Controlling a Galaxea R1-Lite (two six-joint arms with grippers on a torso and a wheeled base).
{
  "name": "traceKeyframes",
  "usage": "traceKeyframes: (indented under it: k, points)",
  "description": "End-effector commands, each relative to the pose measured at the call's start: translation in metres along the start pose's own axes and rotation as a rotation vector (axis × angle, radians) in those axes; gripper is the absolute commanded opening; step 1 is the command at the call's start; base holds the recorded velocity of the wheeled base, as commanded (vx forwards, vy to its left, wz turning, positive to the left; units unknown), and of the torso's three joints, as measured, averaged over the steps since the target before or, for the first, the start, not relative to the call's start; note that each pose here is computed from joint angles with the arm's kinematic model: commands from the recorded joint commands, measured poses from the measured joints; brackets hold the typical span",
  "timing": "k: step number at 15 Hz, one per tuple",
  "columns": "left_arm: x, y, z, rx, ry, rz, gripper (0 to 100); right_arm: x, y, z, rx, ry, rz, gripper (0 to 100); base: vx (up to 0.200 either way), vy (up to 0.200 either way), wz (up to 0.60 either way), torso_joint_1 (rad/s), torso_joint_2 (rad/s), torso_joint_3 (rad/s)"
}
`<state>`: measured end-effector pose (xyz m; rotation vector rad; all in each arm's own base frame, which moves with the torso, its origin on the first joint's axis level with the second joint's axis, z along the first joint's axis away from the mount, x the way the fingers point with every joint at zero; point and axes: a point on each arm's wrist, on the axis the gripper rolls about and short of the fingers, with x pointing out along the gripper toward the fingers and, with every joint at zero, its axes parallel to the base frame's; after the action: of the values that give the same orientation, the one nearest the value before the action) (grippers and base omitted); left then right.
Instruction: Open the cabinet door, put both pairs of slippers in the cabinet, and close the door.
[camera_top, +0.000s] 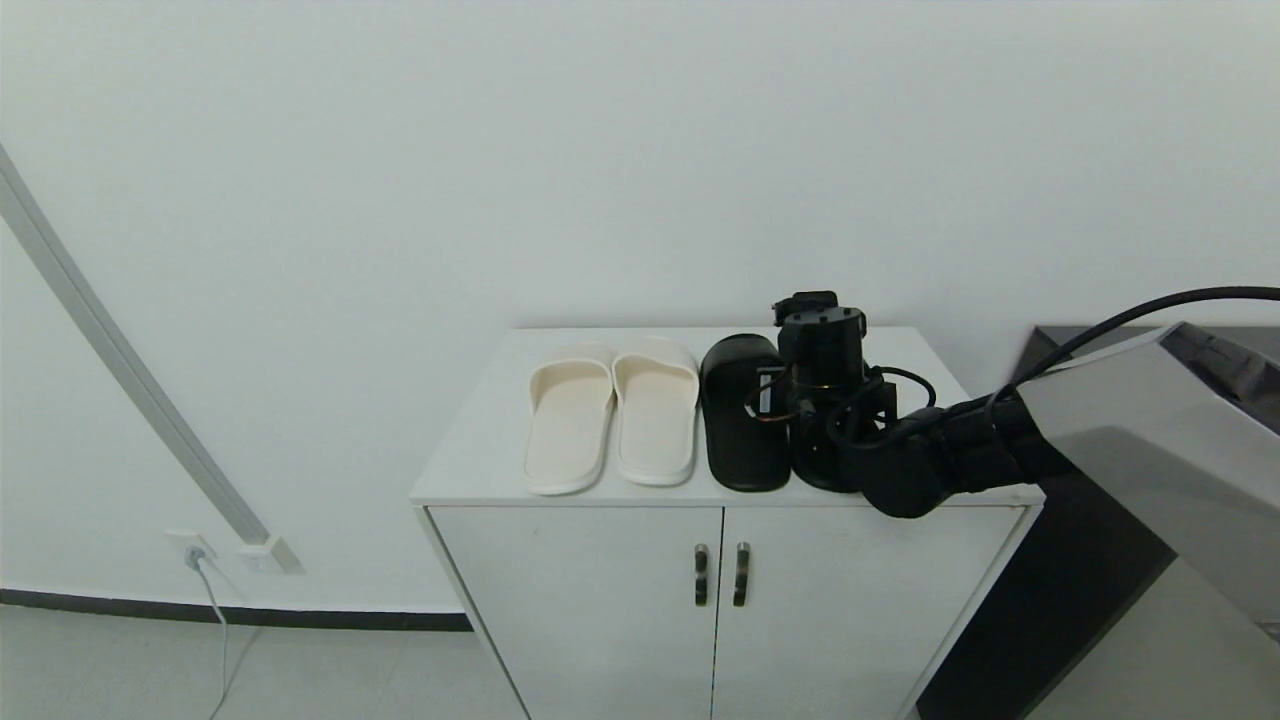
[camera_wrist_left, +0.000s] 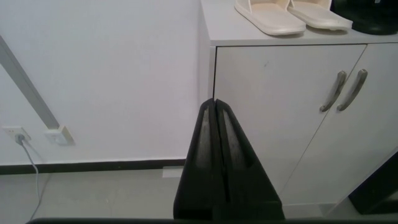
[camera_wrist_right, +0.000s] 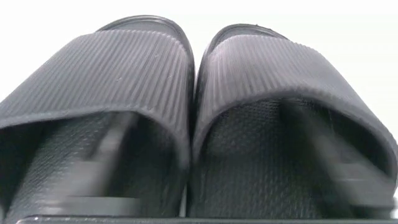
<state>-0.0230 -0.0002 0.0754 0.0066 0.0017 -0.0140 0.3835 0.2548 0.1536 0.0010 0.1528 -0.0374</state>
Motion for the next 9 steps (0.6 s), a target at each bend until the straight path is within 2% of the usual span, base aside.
traceKeyframes:
  k: [1, 5, 9]
  points:
    - [0.0, 0.0, 0.0, 0.0, 0.001, 0.0, 0, 0.0, 0.001, 0.0, -0.002, -0.005, 0.002, 0, 0.0, 0.0, 0.0, 0.0, 0.0, 0.0]
    - [0.0, 0.0, 0.0, 0.0, 0.001, 0.0, 0, -0.002, 0.0, 0.004, 0.001, -0.014, -0.002, 0, 0.0, 0.0, 0.0, 0.0, 0.0, 0.0]
    - [0.0, 0.0, 0.0, 0.0, 0.001, 0.0, 0, -0.033, -0.001, 0.028, 0.032, -0.06, 0.043, 0, 0.0, 0.0, 0.0, 0.0, 0.0, 0.0]
